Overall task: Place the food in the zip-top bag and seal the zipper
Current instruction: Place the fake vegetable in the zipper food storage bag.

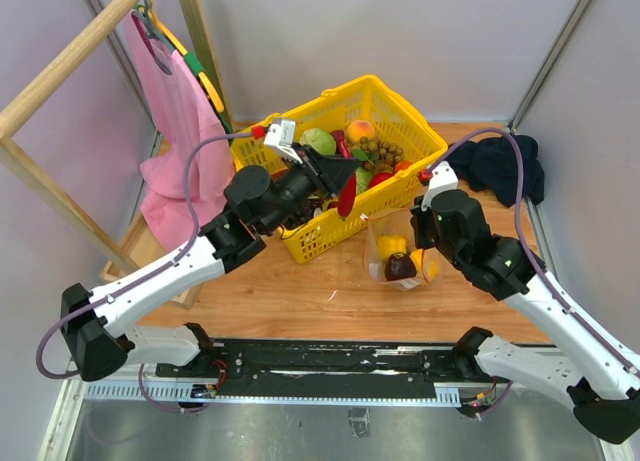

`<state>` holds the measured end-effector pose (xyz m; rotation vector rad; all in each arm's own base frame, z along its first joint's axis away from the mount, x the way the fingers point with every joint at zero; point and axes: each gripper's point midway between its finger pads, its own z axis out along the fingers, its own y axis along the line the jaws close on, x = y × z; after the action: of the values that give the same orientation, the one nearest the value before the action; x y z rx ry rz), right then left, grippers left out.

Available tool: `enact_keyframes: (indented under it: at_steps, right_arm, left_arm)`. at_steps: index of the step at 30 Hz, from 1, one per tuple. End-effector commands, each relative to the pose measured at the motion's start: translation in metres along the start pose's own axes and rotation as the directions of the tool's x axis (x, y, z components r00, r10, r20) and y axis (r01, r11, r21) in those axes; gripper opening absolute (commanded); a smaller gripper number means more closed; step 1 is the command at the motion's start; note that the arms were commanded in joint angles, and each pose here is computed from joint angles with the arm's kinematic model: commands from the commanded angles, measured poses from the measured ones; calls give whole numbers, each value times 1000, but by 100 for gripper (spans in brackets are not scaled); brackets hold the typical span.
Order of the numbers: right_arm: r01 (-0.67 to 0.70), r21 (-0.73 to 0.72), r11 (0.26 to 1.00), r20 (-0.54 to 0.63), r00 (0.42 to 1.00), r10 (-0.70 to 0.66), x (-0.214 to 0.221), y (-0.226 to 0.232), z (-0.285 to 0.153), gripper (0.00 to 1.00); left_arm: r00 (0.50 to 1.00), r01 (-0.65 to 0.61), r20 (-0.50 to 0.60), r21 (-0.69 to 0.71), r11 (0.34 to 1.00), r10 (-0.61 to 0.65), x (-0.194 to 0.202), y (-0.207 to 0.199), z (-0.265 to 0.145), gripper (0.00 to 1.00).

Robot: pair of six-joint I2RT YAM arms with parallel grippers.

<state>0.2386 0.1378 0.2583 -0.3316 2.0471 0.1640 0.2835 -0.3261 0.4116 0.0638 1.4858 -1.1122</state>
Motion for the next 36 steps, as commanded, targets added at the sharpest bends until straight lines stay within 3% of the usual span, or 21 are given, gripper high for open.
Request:
enact_keyframes:
  at_steps: [1, 8, 16, 21, 25, 36]
  right_arm:
    - [-73, -21, 997, 62, 995, 74, -15, 2, -5, 1]
    - [-89, -38, 995, 74, 993, 92, -16, 4, -8, 1]
    - [-94, -58, 994, 73, 992, 99, -14, 7, -8, 1]
    - [-96, -69, 993, 87, 991, 102, -16, 6, -13, 1]
    - [-96, -73, 993, 98, 990, 103, -18, 5, -17, 1]
    - [-92, -93, 991, 96, 990, 101, -18, 8, -20, 1]
  left_arm:
    - [989, 92, 107, 112, 989, -104, -10, -37, -8, 0]
    - [984, 48, 150, 307, 951, -98, 12, -78, -21, 0]
    - [973, -186, 213, 500, 846, 88, 55, -117, -36, 1]
    - [909, -415, 278, 514, 751, 311, 95, -110, -42, 3]
    - [821, -571, 332, 512, 642, 465, 121, -96, -47, 6]
    - [609, -740, 250, 522, 424, 753, 182, -63, -23, 17]
